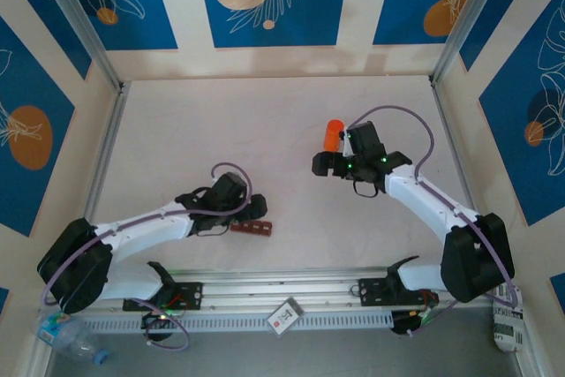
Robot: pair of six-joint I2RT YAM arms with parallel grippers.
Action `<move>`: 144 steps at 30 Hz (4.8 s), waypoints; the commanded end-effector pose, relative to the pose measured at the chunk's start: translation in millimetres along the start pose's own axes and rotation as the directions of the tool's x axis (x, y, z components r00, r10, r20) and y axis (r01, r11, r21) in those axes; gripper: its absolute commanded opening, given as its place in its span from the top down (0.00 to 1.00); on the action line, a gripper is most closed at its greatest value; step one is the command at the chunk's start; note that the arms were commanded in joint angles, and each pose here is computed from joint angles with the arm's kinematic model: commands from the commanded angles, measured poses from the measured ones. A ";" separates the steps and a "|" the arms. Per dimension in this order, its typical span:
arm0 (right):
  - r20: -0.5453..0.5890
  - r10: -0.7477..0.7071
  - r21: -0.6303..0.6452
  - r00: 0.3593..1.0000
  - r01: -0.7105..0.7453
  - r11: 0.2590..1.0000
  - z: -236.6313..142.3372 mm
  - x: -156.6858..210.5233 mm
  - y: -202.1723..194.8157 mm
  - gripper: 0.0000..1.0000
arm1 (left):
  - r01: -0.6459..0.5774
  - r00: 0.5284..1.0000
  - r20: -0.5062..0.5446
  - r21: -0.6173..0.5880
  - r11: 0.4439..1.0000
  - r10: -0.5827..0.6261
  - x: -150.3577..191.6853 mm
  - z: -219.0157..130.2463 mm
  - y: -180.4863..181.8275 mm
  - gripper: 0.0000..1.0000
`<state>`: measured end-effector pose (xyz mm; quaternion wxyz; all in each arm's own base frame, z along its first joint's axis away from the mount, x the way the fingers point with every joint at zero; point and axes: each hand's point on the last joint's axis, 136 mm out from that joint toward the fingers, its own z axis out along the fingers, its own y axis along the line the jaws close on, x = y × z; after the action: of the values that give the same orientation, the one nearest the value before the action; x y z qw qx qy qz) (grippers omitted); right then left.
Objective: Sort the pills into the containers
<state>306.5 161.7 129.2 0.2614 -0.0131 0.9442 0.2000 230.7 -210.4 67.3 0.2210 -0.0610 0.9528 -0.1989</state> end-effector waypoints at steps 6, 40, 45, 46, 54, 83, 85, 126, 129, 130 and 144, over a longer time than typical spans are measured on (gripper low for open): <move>-0.025 -0.259 -0.213 0.966 0.248 0.945 10.1 31.5 67.4 0.01 | 0.045 0.991 0.130 -0.023 0.999 -0.041 -92.2 -17.6 13.8 0.00; -0.114 -0.868 -0.389 0.483 0.782 0.487 90.7 170.8 187.9 0.01 | 0.287 0.936 0.206 0.029 0.957 -0.287 -221.7 5.5 67.3 0.00; -0.127 -0.870 -0.376 0.477 0.788 0.487 101.9 168.9 186.0 0.01 | 0.288 0.933 0.212 0.036 0.957 -0.289 -225.3 4.0 66.7 0.00; -0.131 -0.868 -0.368 0.479 0.790 0.491 104.4 167.3 184.2 0.01 | 0.288 0.933 0.213 0.039 0.957 -0.289 -225.8 3.8 66.2 0.00; -0.156 -0.835 -0.294 0.527 0.783 0.549 118.6 144.0 167.0 0.01 | 0.288 0.932 0.213 0.056 0.956 -0.294 -227.7 3.8 63.1 0.00; -0.166 -0.580 -0.158 0.797 0.559 0.814 107.2 61.5 130.5 0.01 | 0.186 0.946 0.229 0.198 0.962 -0.230 -235.9 -21.1 29.9 0.00; -0.166 -0.552 -0.181 0.817 0.525 0.832 102.8 62.6 129.4 0.01 | 0.163 0.946 0.242 0.218 0.962 -0.215 -235.8 -26.7 25.7 0.00; -0.206 -0.571 -0.201 0.794 0.537 0.819 128.1 107.5 111.6 0.39 | 0.086 0.915 0.355 0.292 0.952 -0.192 -209.4 -53.8 18.6 0.00; -0.212 -0.575 -0.193 0.790 0.543 0.818 129.7 110.6 109.4 0.44 | 0.082 0.914 0.358 0.297 0.951 -0.190 -209.5 -55.5 16.5 0.00; -0.215 -0.576 -0.190 0.789 0.544 0.817 130.2 111.8 108.6 0.46 | 0.083 0.914 0.357 0.297 0.951 -0.191 -209.1 -55.3 16.8 0.00; -0.100 -0.501 -0.196 0.859 0.477 0.857 95.9 61.5 115.9 0.69 | -0.027 0.945 0.312 0.376 0.926 -0.100 -189.1 -71.4 -22.7 0.00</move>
<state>278.4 312.9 33.8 0.2064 -0.3103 0.9117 0.1728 380.9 -150.2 196.0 0.3837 -0.1063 0.8498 -0.3454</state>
